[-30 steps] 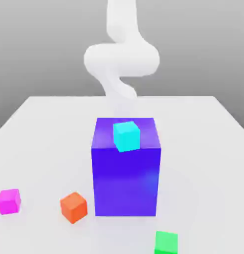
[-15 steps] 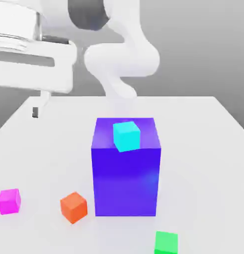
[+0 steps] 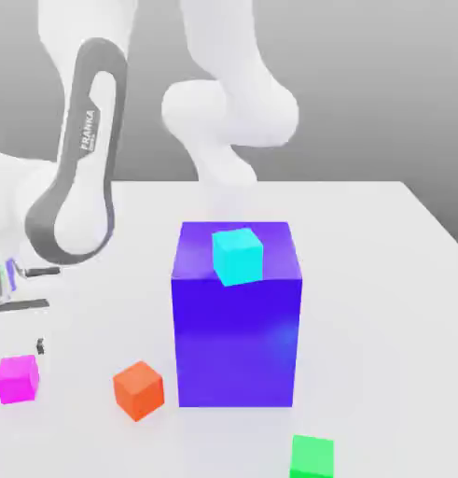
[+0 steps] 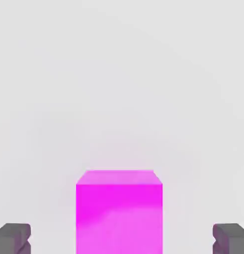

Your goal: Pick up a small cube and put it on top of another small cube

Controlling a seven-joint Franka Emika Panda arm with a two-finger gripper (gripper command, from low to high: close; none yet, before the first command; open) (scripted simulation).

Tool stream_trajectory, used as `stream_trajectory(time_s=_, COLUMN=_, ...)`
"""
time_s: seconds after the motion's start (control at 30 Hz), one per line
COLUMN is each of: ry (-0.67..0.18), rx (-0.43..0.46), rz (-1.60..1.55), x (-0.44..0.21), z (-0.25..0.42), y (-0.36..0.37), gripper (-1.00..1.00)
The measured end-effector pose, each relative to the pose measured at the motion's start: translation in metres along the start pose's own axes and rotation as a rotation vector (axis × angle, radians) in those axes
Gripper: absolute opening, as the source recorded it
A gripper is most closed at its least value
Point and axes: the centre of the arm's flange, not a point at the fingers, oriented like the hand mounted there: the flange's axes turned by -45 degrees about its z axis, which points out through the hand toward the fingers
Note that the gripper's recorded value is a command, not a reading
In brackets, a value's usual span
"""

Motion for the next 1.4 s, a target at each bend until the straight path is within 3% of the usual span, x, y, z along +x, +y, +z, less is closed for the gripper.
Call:
stream_trajectory(time_s=0.03, ry=0.0, rx=0.001, rz=0.0, x=-0.001, z=0.01, y=0.0, gripper=-1.0)
stream_trajectory(time_s=0.27, ry=-0.001, rx=0.003, rz=0.0, x=-0.001, z=0.011, y=-0.001, gripper=-1.0)
stream_trajectory(time_s=0.47, ry=-0.001, rx=0.003, rz=-0.048, x=0.011, z=-0.046, y=-0.007, gripper=-1.0)
stream_trajectory(time_s=1.03, ry=0.029, rx=-0.174, rz=-1.354, x=0.216, z=-0.139, y=-0.169, gripper=-1.0)
stream_trajectory(time_s=1.4, ry=-0.003, rx=-0.041, rz=-2.055, x=0.233, z=-0.105, y=-0.326, gripper=-1.0)
